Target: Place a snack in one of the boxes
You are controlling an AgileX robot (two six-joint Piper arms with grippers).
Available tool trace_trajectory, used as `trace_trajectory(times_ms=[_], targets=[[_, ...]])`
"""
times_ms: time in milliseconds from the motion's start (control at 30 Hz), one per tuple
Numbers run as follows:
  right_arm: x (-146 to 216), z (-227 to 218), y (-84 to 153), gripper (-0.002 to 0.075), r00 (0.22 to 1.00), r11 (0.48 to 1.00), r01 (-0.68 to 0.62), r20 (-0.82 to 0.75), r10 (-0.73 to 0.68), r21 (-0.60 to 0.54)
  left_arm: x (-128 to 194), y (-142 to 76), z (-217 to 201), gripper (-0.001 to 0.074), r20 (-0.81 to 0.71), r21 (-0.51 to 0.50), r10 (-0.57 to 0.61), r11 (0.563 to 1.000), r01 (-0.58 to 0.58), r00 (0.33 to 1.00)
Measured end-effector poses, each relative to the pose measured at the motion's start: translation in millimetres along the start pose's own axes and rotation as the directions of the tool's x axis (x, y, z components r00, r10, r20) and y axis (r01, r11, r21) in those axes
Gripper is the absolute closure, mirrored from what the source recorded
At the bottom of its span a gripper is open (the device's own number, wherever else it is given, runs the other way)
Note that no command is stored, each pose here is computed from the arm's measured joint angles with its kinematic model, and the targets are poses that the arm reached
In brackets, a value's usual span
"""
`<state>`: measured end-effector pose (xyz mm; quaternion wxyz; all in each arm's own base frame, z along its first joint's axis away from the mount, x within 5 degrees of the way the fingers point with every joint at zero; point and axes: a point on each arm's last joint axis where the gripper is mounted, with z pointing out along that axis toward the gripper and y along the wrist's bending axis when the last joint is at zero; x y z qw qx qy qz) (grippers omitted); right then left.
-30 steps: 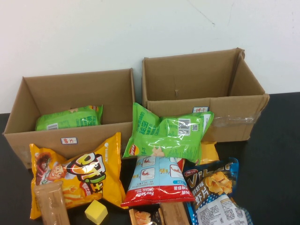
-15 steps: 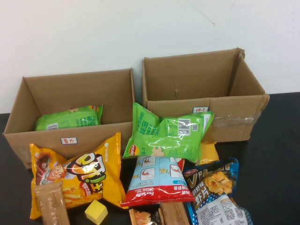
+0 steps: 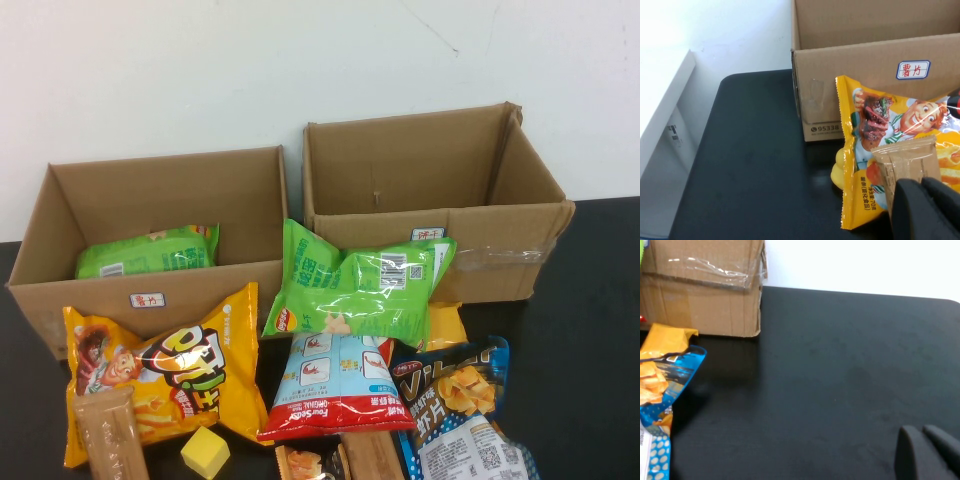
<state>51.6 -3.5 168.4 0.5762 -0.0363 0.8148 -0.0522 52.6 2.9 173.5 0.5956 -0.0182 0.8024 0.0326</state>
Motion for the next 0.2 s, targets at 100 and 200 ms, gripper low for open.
trace_trajectory(times_ms=[100,200], targets=[[0.0,0.0,0.0,0.0727,1.0,1.0,0.0,0.0,0.0,0.0,0.0,0.0,0.0,0.0736,0.0,0.0,0.002,1.0,-0.002,1.0],[0.0,0.0,0.0,0.0727,1.0,1.0,0.0,0.0,0.0,0.0,0.0,0.0,0.0,0.0736,0.0,0.0,0.005,1.0,-0.005,1.0]])
